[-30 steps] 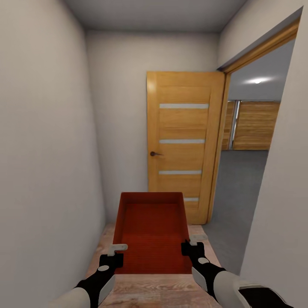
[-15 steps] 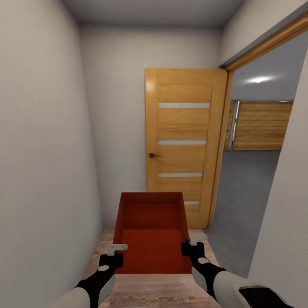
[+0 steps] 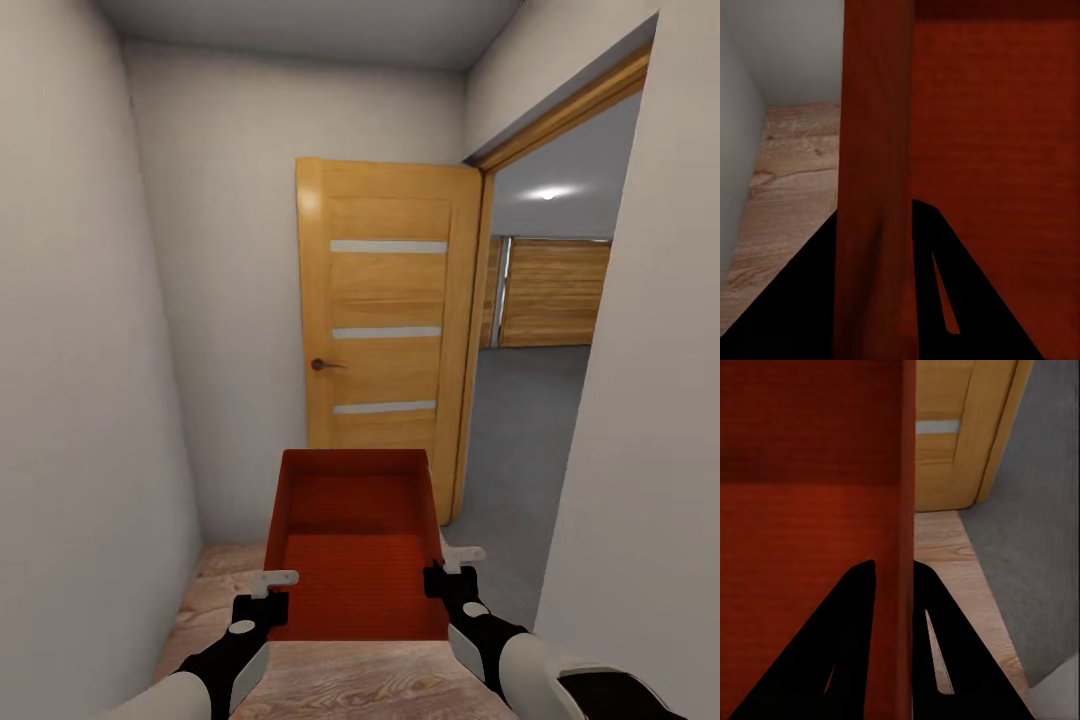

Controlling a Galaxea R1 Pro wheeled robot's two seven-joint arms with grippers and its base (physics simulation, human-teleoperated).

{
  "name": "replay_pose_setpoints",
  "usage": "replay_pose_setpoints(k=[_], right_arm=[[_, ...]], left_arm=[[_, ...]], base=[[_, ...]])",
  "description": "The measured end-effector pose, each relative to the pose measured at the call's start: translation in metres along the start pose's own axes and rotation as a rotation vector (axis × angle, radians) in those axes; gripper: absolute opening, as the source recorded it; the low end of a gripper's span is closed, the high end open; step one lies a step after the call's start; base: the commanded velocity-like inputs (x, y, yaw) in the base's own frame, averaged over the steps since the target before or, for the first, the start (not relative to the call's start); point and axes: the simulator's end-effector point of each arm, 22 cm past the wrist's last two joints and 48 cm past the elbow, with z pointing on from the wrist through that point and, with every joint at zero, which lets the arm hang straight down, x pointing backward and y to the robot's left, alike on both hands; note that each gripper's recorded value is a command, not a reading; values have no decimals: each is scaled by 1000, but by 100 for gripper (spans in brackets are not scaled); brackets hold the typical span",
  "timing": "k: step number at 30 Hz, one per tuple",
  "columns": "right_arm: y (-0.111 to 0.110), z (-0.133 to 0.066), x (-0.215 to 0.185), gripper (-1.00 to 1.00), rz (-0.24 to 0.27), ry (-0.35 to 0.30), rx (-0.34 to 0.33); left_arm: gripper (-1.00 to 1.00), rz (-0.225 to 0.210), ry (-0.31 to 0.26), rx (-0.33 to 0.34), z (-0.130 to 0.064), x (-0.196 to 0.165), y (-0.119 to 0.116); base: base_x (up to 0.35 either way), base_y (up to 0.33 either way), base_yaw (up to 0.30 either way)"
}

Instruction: Move the two storage containers from the living room to the garage. In the garage, place one container on the floor and stack the other container on top of it (either order is fine).

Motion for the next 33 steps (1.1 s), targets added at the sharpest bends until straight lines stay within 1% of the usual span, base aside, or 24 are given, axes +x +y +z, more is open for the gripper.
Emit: replay_pose_setpoints(k=[14,20,33], right_arm=[[0,0,0,-100,0,0,0],[0,0,0,-100,0,-1,0],[0,0,0,-100,0,-1,0]], left_arm=[[-100,0,0,0,0,0,0],[-100,1,-1,0,0,0,0],[-100,1,-1,0,0,-1,0]], base=[[11,6,-277],[186,192,-277],[219,246,-277]])
